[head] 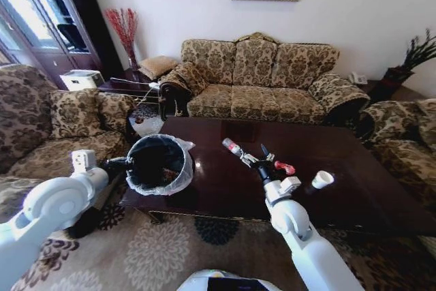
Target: Move to the front of the table and place the trash on the table into the trash bin.
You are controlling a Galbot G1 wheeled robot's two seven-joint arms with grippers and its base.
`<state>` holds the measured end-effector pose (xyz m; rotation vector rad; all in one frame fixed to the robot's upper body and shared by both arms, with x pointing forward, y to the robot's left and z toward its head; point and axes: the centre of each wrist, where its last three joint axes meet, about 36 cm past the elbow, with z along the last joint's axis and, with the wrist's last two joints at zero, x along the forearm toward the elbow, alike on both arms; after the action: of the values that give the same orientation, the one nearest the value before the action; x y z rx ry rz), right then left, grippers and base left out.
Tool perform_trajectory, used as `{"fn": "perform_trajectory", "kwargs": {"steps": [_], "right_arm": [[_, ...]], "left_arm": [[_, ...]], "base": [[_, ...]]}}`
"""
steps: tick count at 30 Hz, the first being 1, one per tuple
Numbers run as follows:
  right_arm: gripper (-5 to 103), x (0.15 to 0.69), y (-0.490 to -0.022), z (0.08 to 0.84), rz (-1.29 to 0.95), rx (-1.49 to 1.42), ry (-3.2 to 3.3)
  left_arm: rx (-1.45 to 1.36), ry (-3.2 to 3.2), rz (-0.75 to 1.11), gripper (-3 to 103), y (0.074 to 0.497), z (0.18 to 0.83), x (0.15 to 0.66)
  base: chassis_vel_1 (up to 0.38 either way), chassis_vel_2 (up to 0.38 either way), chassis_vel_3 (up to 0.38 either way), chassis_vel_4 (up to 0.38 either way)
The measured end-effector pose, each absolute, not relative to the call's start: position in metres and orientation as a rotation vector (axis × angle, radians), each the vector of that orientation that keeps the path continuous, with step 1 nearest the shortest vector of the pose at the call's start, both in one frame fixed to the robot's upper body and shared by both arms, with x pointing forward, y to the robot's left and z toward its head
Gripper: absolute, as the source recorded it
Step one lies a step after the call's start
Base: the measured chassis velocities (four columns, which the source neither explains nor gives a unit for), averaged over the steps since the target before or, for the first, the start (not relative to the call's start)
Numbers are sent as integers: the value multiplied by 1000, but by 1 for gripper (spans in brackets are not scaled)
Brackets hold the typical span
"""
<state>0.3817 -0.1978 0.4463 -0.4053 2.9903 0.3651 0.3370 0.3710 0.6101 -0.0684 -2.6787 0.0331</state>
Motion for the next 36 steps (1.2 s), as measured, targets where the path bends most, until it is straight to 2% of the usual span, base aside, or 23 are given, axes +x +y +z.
{"fn": "perform_trajectory", "kwargs": {"steps": [8,20,28,36], "right_arm": [[100,391,-200,438,371,-371,2970],[100,391,-196,431,405,-374,3014],[100,393,-197,425,397,-364,3031],[100,412,-201,378,363,-434,3138]], "left_arm": [[-99,-2699,31,0,365,616,334],[-83,-2696,44,0,367,612,333],[-84,-2695,57,0,366,610,332],[-119,-2727,4,0,358,617,329]], "base": [[-126,-127,109,103],[19,45,13,-16],[-247,16,233,-22],[-238,76,208,-68]]}}
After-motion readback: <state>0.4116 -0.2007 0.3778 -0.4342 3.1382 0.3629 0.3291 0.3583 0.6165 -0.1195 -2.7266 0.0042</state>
